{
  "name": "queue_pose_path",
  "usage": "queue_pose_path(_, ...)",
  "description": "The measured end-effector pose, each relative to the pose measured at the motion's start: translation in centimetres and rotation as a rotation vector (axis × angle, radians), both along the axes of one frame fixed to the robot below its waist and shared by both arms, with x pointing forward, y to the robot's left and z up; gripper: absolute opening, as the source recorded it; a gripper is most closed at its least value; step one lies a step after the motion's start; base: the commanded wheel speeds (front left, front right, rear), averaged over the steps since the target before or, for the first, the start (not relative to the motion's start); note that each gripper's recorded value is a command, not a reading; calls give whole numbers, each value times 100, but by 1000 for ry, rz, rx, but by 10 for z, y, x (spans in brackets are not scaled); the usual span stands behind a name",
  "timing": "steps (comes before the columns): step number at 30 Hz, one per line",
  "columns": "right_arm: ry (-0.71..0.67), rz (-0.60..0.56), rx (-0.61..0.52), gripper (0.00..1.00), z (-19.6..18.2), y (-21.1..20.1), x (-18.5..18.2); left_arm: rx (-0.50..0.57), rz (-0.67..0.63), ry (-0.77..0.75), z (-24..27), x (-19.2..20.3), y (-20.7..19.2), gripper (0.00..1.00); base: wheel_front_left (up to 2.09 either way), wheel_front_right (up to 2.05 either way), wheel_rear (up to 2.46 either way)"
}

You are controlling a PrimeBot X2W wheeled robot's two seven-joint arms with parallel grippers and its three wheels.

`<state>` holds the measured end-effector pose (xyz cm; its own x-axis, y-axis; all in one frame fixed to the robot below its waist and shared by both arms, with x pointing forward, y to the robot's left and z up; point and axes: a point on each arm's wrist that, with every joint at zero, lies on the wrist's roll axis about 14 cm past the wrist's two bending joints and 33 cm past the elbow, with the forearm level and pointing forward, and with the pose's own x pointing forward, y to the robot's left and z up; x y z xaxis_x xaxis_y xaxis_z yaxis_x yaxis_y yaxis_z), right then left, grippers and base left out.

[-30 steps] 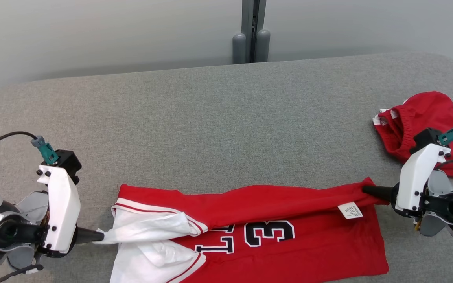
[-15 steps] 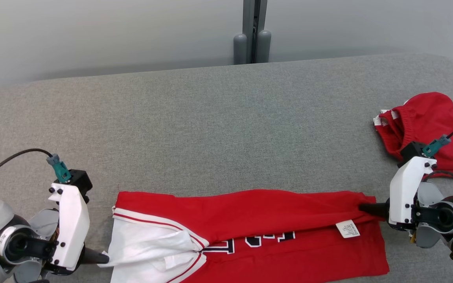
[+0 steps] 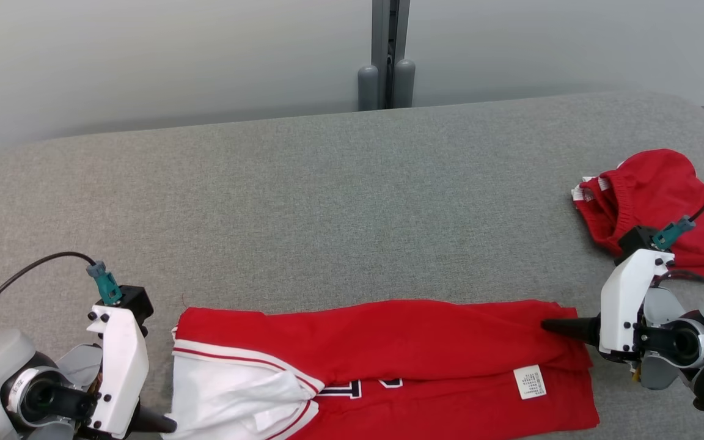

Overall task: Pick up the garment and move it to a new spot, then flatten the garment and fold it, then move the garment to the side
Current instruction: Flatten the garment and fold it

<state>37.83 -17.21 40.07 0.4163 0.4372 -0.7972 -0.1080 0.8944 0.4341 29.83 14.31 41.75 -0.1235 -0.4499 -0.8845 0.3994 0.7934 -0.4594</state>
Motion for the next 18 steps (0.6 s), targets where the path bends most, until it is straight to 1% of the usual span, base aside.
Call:
queue_pose_path(5,-41,-22,19,100,9,1,4,10,-2,-4,-1,-6,3,100,0,0,0)
queue_pose_path(9,-118,-65,47,100,28,-5,12,-11,24,-71,10,2,3,100,0,0,0)
queue_pose_path(11,-183,-82,69,100,43,-6,19,-32,46,-132,19,11,3,100,0,0,0)
queue_pose_path(13,-278,-105,90,100,63,-8,29,-55,64,-216,29,22,2,100,0,0,0)
queue_pose_path(16,-423,-136,125,100,95,-10,41,-101,102,-382,52,45,0,100,0,0,0)
queue_pose_path(18,-527,-138,115,100,114,-12,47,-116,122,-483,64,58,2,100,0,0,0)
